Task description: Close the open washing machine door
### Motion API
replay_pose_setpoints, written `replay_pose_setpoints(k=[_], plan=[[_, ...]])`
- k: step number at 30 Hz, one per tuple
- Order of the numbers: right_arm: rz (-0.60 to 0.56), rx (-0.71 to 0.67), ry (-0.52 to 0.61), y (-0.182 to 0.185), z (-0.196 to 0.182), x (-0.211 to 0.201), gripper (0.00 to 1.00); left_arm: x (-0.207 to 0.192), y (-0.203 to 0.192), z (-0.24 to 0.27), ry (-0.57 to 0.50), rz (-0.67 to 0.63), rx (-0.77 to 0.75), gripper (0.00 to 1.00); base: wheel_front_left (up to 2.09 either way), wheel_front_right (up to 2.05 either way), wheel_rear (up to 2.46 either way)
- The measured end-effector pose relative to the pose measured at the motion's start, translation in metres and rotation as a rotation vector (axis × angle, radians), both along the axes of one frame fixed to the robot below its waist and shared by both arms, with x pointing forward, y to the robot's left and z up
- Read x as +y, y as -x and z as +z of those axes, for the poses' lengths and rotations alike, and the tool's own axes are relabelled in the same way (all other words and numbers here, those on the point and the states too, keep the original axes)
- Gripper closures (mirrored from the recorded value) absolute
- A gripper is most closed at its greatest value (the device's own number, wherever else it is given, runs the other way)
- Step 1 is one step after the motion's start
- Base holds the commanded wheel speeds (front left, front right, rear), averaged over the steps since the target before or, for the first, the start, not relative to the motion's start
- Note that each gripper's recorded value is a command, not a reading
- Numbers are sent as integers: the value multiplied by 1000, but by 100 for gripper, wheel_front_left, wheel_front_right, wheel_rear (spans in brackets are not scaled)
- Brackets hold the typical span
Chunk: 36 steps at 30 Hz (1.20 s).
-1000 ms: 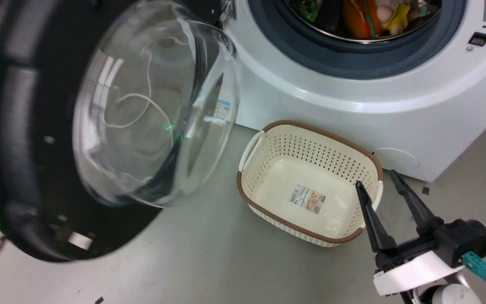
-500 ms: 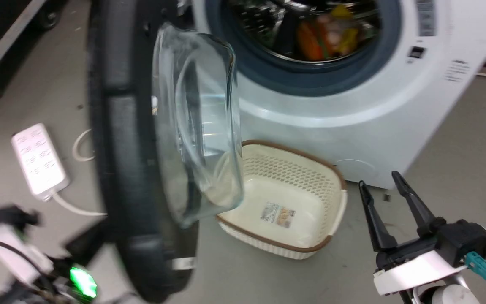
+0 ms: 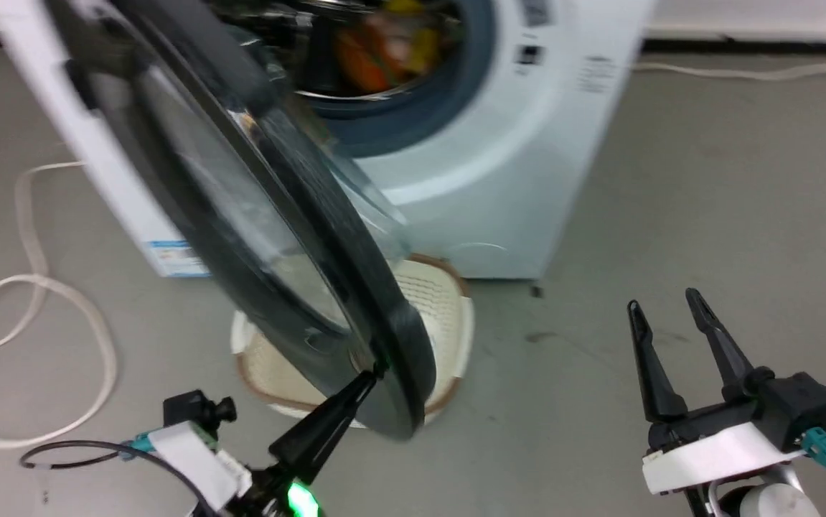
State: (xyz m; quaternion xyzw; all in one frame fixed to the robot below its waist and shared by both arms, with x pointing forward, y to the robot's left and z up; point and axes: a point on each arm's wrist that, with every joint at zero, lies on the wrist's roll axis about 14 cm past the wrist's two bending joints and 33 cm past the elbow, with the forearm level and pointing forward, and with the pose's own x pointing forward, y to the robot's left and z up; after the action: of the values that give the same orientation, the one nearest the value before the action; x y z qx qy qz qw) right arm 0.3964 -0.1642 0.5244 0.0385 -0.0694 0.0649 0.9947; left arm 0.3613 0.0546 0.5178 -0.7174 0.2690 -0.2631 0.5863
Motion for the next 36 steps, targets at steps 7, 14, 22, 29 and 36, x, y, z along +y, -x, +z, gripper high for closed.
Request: replay_pose_setpoints(k=[7,14,22,29,36], plan=[[-135,27,-2,15,-6,-43,0,-46,-37,0,90,-29,3,100,0,0,0],[-293,94,-10,40,-22,-88,0,-102,-102,-8,140,14,42,100,0,0,0],[-416,148,-29,66,-33,-120,0,-135,-174,-13,178,164,85,100,0,0,0],[-473,173,-32,80,-36,-132,0,-164,-197,-6,195,141,70,100,0,0,0],[-432,145,-34,72,-31,-123,0,-138,-188,2,141,185,9,100,0,0,0]])
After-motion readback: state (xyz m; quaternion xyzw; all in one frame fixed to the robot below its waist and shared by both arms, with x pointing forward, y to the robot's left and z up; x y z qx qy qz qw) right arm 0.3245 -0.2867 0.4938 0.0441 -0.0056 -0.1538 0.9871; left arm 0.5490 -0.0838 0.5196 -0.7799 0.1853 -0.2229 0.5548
